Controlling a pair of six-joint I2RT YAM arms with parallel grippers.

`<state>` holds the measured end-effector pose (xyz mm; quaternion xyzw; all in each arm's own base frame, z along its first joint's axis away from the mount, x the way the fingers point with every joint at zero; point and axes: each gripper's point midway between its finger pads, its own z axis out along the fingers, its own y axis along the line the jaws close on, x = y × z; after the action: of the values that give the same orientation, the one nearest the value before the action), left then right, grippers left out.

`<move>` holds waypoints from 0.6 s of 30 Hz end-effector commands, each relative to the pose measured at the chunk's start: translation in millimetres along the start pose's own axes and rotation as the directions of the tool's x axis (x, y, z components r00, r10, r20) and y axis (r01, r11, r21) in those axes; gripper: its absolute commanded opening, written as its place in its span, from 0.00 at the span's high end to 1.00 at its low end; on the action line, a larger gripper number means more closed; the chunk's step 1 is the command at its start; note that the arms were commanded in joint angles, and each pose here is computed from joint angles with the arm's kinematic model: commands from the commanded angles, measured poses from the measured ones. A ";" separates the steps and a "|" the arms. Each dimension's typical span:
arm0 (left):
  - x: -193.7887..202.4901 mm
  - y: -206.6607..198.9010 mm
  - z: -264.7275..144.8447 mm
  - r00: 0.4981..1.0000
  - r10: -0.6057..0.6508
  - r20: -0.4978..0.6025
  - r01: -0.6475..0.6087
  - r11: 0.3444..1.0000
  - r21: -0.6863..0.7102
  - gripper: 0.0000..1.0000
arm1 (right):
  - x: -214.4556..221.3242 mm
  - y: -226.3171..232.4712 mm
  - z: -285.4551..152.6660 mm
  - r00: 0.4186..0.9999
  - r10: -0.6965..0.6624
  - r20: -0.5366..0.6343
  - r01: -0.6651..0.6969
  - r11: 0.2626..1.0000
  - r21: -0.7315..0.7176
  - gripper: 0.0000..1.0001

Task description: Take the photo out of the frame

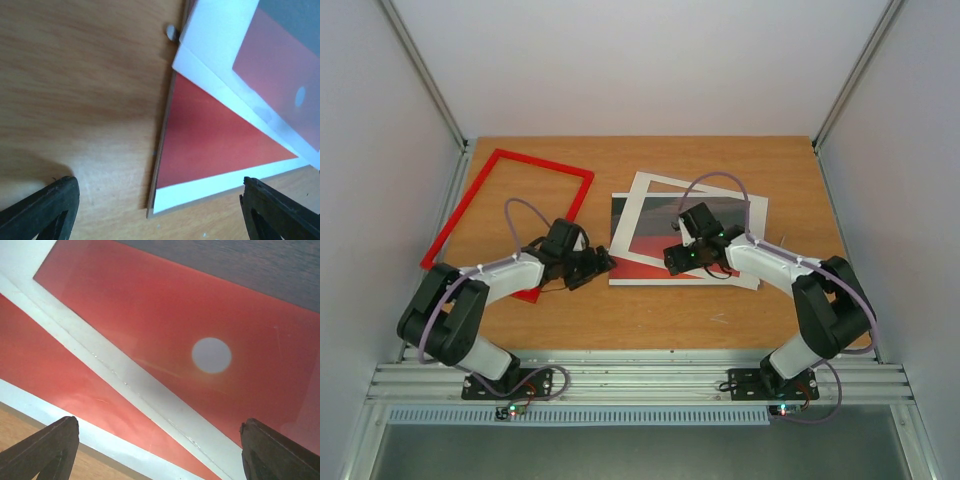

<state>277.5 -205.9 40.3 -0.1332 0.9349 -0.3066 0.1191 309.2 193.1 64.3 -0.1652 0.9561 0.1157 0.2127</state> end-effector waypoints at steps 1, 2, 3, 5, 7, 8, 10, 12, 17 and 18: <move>-17.0 -11.7 0.6 1.000 0.015 0.016 -0.016 0.998 0.057 0.11 | -7.4 6.5 1.5 0.997 -0.074 0.013 0.074 0.997 0.010 0.12; -19.6 -12.3 1.6 1.000 0.016 0.010 -0.017 0.998 0.059 0.11 | -6.2 9.3 2.7 0.996 -0.088 0.009 0.088 0.996 0.007 0.12; -21.4 -12.5 3.1 1.000 0.014 0.003 -0.014 0.998 0.064 0.12 | -4.7 13.8 4.0 0.994 -0.109 0.005 0.109 0.994 0.005 0.12; -23.9 -11.1 6.8 1.000 0.004 -0.007 -0.004 0.998 0.070 0.13 | -1.5 18.5 5.4 0.991 -0.134 -0.002 0.134 0.991 0.008 0.12; -25.2 -11.7 10.3 1.000 -0.002 -0.016 0.003 0.997 0.080 0.14 | 1.4 21.4 6.6 0.989 -0.145 -0.006 0.145 0.989 0.010 0.12; -25.6 -12.0 12.0 1.000 -0.006 -0.022 0.008 0.996 0.087 0.14 | 2.4 22.7 7.4 0.989 -0.148 -0.006 0.148 0.989 0.009 0.12; -25.6 -14.7 15.2 0.999 -0.009 -0.032 0.012 0.995 0.103 0.16 | 5.6 26.0 10.1 0.988 -0.154 -0.011 0.154 0.988 0.001 0.12; -25.3 -16.5 18.0 0.999 -0.016 -0.041 0.021 0.993 0.119 0.17 | 8.1 29.1 13.4 0.987 -0.162 -0.019 0.162 0.987 -0.004 0.13; -19.6 -16.2 20.5 0.997 -0.028 -0.066 0.037 0.990 0.135 0.23 | 14.0 39.6 21.9 0.978 -0.204 -0.040 0.204 0.979 -0.010 0.13; -17.9 -15.8 20.4 0.997 -0.032 -0.069 0.041 0.990 0.136 0.23 | 14.7 41.6 23.9 0.977 -0.209 -0.043 0.208 0.978 -0.011 0.13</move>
<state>307.0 -219.1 40.5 -0.1308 0.9163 -0.3640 0.1042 289.9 223.3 46.2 -0.2446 0.9441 0.0982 0.1979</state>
